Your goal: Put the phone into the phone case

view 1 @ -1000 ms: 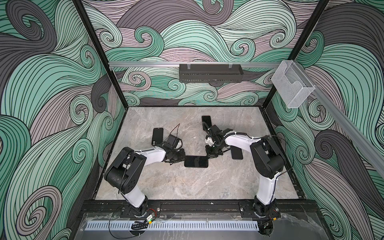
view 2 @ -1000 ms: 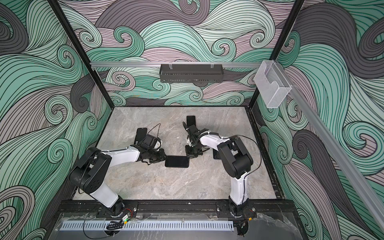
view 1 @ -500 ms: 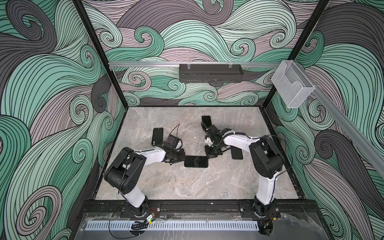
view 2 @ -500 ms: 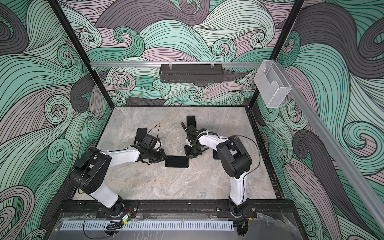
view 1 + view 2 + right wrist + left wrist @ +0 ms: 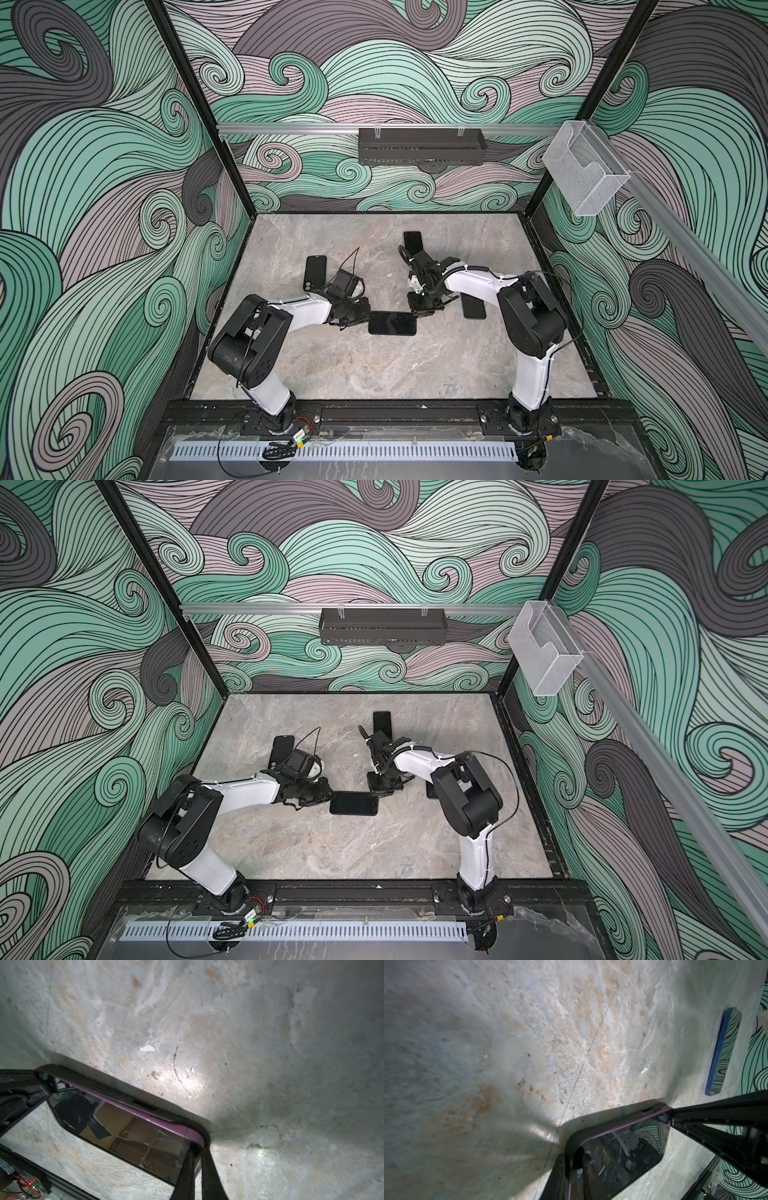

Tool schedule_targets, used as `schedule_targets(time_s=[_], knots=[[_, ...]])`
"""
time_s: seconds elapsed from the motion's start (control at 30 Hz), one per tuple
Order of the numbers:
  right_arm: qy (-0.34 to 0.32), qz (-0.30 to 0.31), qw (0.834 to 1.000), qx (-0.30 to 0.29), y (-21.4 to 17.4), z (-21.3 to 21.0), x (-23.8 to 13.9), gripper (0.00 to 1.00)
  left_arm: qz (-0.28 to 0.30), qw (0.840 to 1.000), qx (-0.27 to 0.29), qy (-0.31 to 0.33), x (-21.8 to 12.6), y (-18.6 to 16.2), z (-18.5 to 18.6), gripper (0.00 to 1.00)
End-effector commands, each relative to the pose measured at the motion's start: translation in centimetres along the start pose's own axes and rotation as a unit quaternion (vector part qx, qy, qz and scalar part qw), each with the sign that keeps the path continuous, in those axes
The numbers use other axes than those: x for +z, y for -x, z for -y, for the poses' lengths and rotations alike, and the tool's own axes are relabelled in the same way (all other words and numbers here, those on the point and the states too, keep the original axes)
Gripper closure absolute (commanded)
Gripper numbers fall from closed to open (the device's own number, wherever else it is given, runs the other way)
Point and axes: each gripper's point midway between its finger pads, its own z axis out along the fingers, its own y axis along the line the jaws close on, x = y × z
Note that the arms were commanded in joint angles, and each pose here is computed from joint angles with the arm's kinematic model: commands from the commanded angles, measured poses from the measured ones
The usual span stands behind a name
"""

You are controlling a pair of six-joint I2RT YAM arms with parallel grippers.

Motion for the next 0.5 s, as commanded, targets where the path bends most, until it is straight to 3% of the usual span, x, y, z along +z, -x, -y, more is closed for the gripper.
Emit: schedule_targets(time_s=[0.0,0.47], knots=[[-0.109,-0.137,0.985,-0.013,-8.5,5.5,13.5,0.92,-0.035,0.999,-0.013,0.035,1.0,-2.4,-2.0,0.83],[-0.152,-0.140,0.978,-0.029,-9.0,6.2,11.8,0.88,-0.030,0.997,-0.026,0.060,0.7,-2.6,-3.0,0.83]])
